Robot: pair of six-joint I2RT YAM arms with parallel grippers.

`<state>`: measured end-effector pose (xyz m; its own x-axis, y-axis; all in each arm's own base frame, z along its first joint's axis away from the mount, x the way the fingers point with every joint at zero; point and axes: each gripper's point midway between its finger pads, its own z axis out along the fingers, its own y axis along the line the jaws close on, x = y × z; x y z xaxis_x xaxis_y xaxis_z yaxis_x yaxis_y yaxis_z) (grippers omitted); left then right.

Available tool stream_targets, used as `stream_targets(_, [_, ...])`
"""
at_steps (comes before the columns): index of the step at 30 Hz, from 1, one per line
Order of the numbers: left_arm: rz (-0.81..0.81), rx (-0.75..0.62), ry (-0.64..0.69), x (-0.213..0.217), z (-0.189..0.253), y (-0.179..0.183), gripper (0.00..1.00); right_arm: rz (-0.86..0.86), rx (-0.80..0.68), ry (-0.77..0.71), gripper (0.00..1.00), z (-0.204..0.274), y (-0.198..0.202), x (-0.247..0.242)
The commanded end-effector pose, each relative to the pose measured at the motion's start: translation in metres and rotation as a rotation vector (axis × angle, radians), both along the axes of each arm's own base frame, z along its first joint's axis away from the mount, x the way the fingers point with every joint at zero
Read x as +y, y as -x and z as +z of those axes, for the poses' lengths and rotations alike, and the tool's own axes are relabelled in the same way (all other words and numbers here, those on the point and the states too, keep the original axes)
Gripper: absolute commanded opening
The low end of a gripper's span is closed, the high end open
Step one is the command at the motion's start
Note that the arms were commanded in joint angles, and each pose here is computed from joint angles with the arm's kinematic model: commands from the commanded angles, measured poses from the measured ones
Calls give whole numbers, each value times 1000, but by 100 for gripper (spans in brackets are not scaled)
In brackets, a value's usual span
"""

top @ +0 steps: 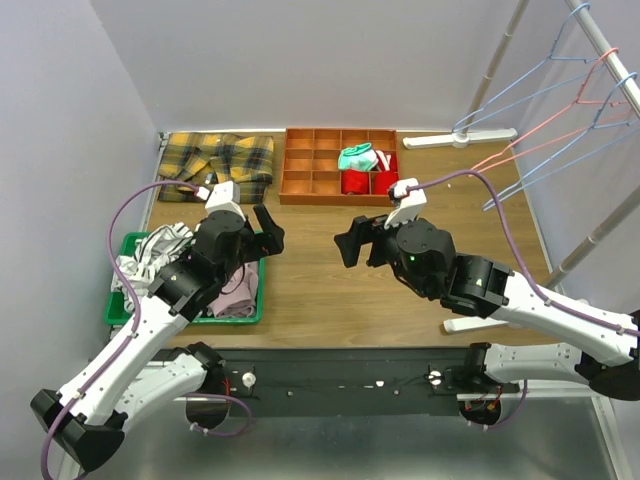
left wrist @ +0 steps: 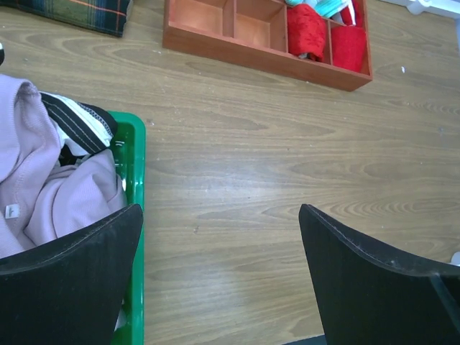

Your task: Place the tank top on the hanger

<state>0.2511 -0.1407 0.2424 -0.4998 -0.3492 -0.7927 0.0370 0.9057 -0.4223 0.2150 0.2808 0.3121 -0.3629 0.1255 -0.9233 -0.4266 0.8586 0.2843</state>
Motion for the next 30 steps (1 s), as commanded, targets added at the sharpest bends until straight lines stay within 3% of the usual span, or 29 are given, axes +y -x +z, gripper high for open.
stream_targets(1, [71,2,-13,14,-2,1,99,-41,-19,20,100,-3,-6,-5])
stream_targets(11, [472,191,-52,73,-61,-10,99,-2,61,86,100,-42,-4,12])
stream_targets(15, [545,268,-142,87,-103,-20,89,38,103,107,100,-58,0,24])
stream_targets(17, [545,287,-160,85,-115,-25,79,44,121,115,100,-65,1,27])
stream_targets(22, [578,386,-200,87,-156,-16,65,51,152,137,100,-81,3,31])
stream_targets(25, [562,397,-170,83,-167,-13,42,40,152,151,100,-83,1,29])
stream_targets(26, [561,394,-164,82,-167,-13,22,37,149,148,100,-79,0,30])
stream_targets(28, [567,352,-152,84,-148,-18,0,26,143,155,100,-76,-1,27])
stream_targets(30, [547,277,-116,82,-112,-24,0,16,130,143,100,-67,-3,26])
